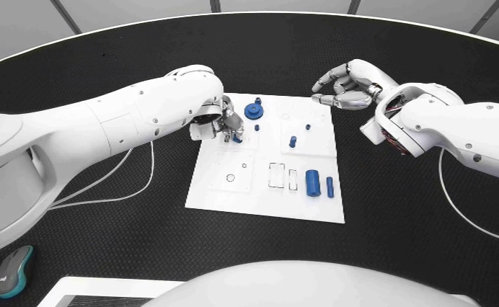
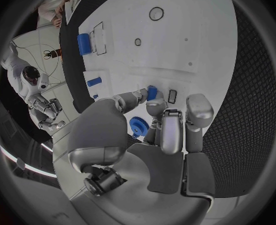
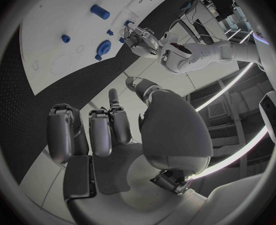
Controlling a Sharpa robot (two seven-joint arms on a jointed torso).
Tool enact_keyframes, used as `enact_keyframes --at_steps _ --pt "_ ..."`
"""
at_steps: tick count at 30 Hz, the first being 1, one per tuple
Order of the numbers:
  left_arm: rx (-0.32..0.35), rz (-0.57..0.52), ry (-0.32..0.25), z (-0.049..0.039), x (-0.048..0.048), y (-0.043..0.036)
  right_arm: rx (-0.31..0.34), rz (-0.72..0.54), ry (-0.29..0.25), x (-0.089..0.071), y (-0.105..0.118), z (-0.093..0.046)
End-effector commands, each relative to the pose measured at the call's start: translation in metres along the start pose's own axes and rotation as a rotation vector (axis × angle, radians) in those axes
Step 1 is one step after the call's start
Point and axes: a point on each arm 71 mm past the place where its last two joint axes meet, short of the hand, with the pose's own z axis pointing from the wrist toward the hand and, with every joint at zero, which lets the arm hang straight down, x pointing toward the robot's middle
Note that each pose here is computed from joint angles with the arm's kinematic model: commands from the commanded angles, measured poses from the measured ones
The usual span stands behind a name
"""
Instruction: Assemble the parts on the task board
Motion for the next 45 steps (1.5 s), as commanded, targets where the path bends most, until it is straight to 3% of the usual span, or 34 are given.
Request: enact_keyframes --at_steps 1,45 --pt "-0.004 0.008 0.010 0.0003 0.0004 -0.0001 0.000 0.000 0.000 0.000 0.000 0.000" --pt "-0.044 0.017 0.025 0.0104 -0.0010 -0.0058 0.000 0.001 0.003 0.001 0.001 0.000"
